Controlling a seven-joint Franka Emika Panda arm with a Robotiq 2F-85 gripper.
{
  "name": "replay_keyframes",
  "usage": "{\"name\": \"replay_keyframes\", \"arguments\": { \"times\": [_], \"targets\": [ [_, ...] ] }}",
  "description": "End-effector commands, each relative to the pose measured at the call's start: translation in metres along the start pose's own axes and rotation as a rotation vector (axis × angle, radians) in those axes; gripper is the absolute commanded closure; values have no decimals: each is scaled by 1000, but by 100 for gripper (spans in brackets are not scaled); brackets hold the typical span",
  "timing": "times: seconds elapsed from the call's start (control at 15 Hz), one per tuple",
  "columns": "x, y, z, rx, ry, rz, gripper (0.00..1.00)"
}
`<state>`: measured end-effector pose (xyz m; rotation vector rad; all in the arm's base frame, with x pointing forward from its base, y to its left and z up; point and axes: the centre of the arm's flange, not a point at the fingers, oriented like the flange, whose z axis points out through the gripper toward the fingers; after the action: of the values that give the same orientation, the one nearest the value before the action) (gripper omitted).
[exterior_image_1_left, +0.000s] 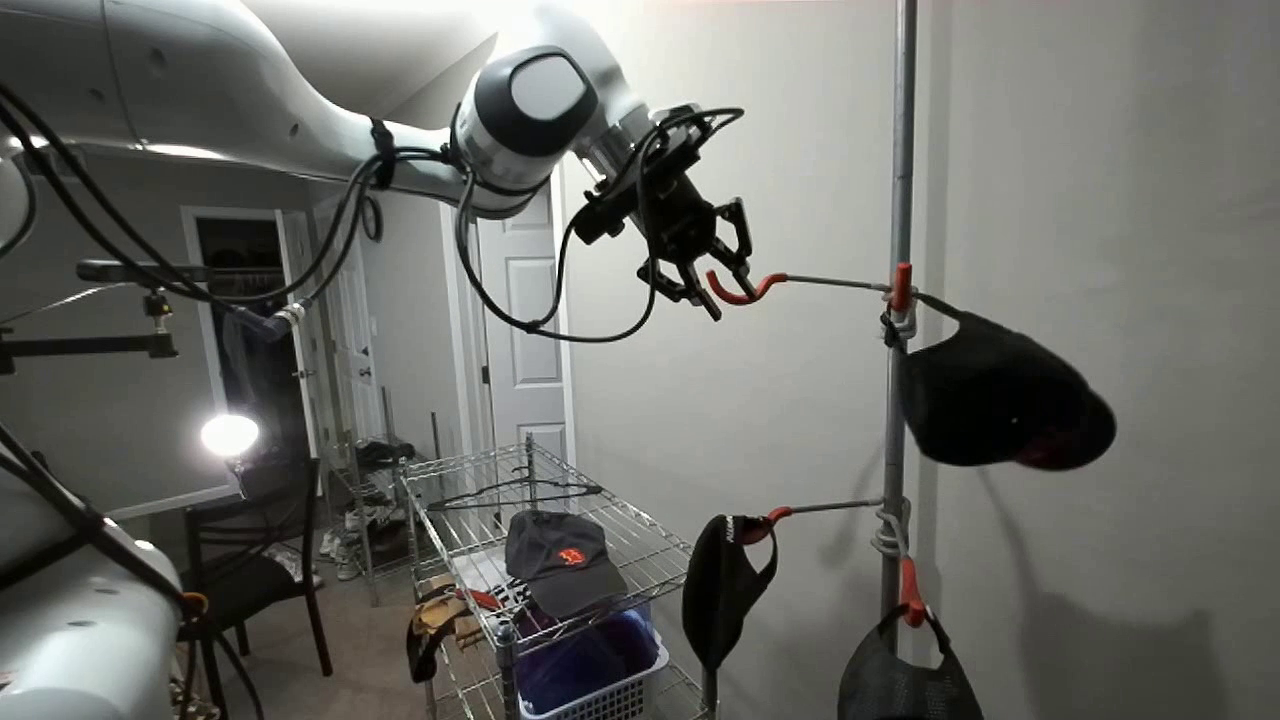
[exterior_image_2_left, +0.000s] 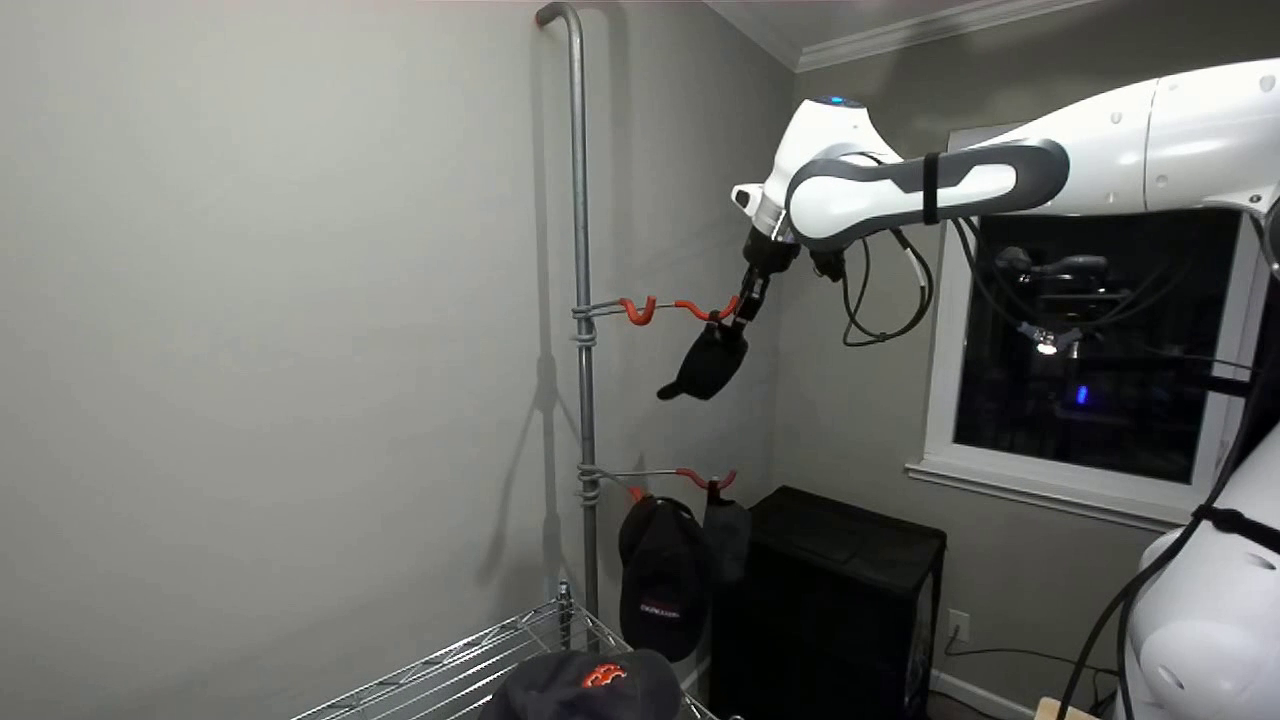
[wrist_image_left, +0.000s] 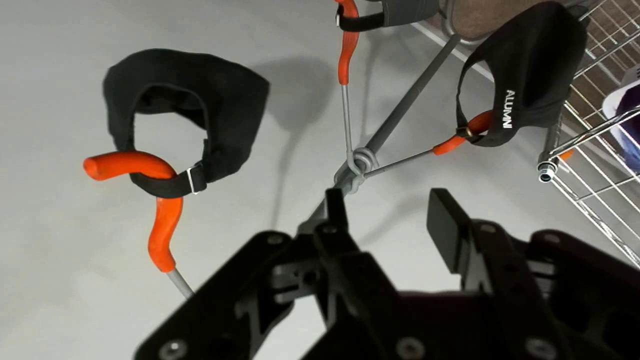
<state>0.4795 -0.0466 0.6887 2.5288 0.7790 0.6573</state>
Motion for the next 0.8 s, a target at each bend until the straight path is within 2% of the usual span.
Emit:
{"name": "replay_keyframes", "arguments": {
  "times": [0.0, 0.2, 0.4, 0.53, 0.73],
  "targets": [
    [-2, 0, -4, 18, -1, -65, 22],
    [-5, -2, -2, 31, 10, -62, 3],
    [-12, -23, 1, 73, 57, -43, 0],
    [-12, -48, 8, 139, 86, -52, 0],
    [-11, -95, 21, 244, 85, -90, 0]
  ]
}}
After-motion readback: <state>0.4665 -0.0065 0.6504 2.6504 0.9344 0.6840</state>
